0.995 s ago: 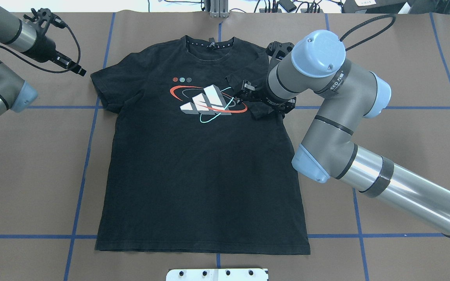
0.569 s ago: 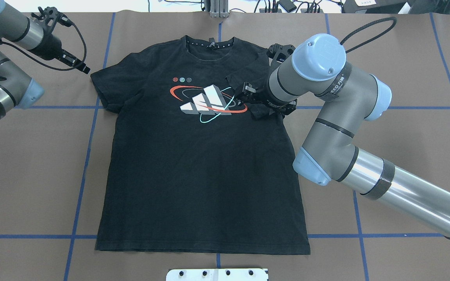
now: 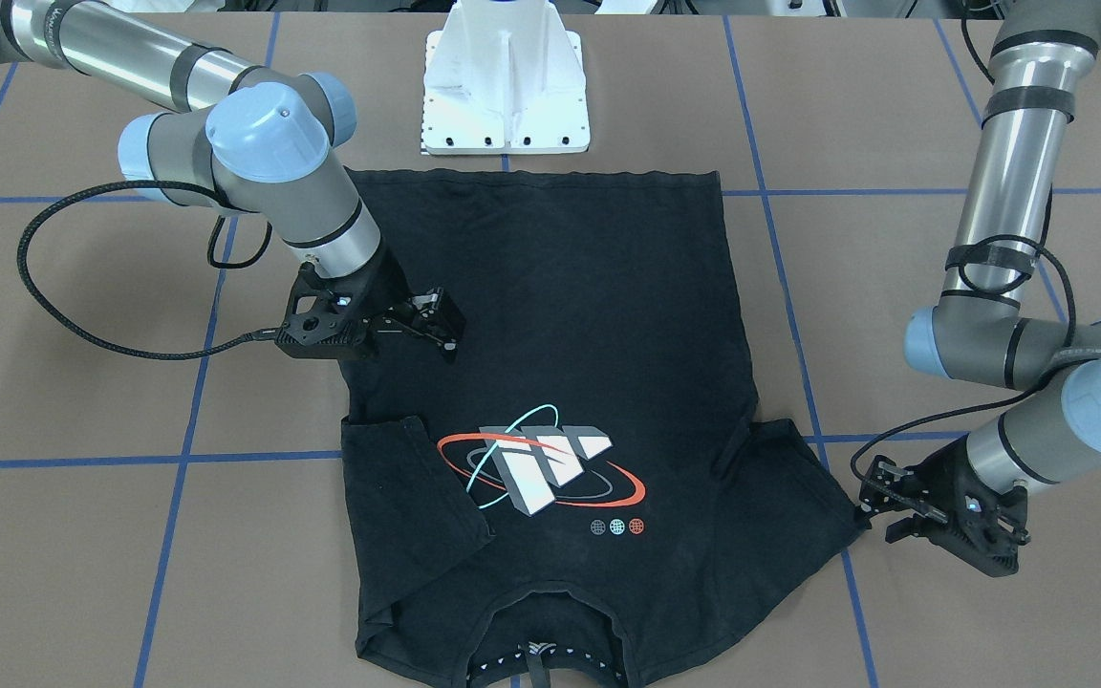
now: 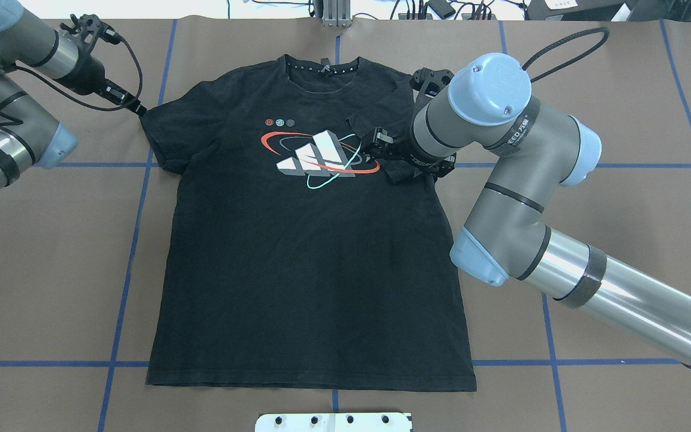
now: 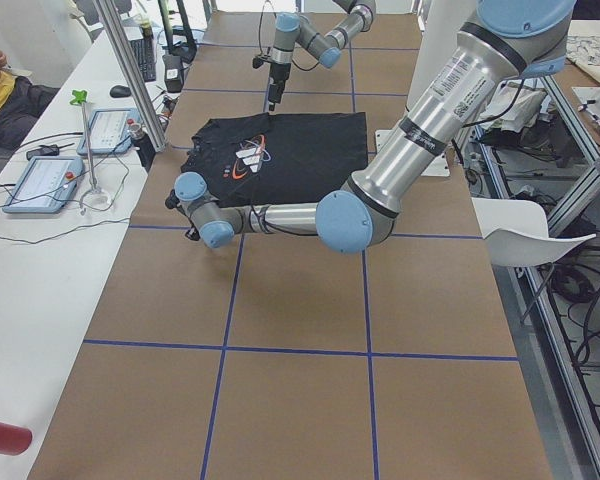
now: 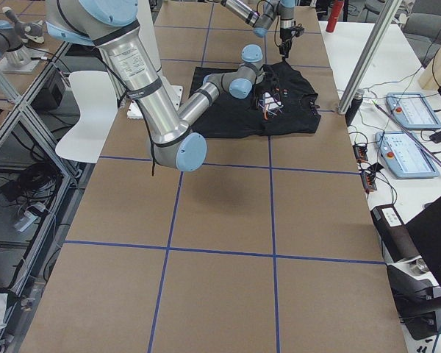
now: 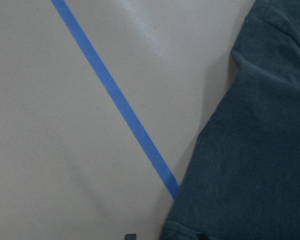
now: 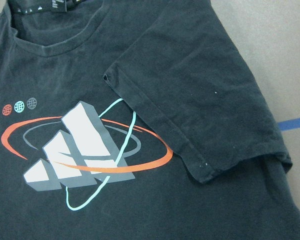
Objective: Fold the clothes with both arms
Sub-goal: 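Grasp the sleeve nearest the left gripper and fold it onto the shirt body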
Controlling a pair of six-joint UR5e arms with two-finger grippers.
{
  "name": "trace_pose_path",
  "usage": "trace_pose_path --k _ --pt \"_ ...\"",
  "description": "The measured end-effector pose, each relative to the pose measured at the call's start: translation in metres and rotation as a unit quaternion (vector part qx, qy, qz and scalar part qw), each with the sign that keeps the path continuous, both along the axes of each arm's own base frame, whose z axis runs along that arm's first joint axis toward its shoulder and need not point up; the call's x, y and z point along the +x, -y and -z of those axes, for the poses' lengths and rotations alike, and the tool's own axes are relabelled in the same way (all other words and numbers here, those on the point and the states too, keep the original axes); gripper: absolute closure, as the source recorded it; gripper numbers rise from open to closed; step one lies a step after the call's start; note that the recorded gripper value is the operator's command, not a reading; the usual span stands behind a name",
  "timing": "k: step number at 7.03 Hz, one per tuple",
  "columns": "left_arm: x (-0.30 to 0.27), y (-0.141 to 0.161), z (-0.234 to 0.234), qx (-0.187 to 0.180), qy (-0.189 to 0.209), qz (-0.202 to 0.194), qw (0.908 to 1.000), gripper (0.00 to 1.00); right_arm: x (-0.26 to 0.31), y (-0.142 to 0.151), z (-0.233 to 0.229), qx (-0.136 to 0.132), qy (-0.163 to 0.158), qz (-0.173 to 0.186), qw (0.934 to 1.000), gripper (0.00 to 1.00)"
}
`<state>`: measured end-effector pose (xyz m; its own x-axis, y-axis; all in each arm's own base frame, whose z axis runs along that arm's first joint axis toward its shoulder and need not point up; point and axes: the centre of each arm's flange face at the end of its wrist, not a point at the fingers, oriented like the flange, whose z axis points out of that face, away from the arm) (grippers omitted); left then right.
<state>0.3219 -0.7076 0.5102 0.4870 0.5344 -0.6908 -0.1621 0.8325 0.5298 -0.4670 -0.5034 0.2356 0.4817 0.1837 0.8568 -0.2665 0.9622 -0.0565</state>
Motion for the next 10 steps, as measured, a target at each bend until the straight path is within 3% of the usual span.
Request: trace_pose_path --k 6,8,10 --pt "0.01 0.002 -0.001 -0.005 0.003 0.002 1.0 0.58 0.023 -0.019 -0.024 0.0 -0.005 0.002 1.0 0.0" --pt "0.012 0.0 -0.008 -0.003 0.004 0.004 1.0 1.0 0.023 -0.019 -0.024 0.0 -0.005 0.003 1.0 0.0" --pt "0.013 0.0 -0.009 -0.004 0.004 0.005 1.0 1.0 0.023 -0.019 -0.024 0.001 -0.004 0.003 1.0 0.0"
